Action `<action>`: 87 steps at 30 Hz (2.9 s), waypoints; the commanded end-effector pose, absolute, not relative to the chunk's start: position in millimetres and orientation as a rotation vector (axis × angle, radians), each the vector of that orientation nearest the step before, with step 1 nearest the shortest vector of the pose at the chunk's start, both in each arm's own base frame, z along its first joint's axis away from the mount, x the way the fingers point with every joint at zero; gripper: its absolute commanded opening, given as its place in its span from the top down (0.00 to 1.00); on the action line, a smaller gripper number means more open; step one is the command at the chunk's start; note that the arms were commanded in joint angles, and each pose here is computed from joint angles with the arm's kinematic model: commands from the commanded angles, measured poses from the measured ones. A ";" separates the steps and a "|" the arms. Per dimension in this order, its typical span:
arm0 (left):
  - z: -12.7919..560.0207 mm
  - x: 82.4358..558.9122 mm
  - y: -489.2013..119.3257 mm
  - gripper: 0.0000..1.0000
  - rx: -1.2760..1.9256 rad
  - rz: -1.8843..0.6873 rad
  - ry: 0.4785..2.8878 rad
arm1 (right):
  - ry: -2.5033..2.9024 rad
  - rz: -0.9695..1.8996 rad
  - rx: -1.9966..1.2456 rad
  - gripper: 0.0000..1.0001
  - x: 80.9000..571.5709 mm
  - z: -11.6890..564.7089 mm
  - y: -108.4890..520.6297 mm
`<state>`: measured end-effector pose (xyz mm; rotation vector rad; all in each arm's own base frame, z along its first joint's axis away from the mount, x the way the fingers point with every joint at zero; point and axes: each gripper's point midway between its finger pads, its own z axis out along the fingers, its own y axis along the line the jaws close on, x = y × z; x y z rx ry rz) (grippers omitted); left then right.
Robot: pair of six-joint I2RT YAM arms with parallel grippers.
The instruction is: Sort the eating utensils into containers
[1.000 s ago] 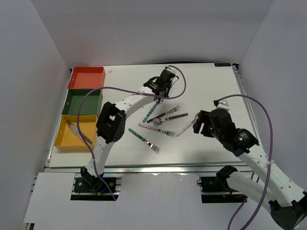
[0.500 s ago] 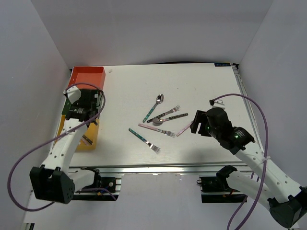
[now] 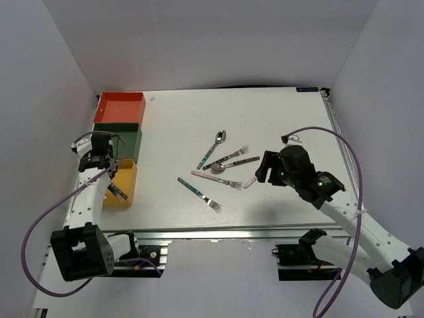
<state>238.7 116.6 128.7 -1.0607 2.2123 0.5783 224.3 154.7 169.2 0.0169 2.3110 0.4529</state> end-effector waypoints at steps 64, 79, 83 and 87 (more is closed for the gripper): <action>255.5 300.5 -237.8 0.02 -0.164 -0.983 1.998 | 2.255 0.818 -0.402 1.00 248.4 127.9 245.0; 238.0 303.9 -289.7 0.31 -0.162 -1.081 2.012 | 2.104 0.934 -0.657 1.00 200.0 211.3 325.1; 234.0 301.2 -290.2 0.78 -0.141 -1.078 2.029 | 2.127 0.876 -0.619 1.00 206.8 206.6 329.3; 231.5 299.0 -280.8 1.00 -0.137 -1.013 2.055 | 2.173 0.799 -0.559 1.00 218.4 202.0 325.9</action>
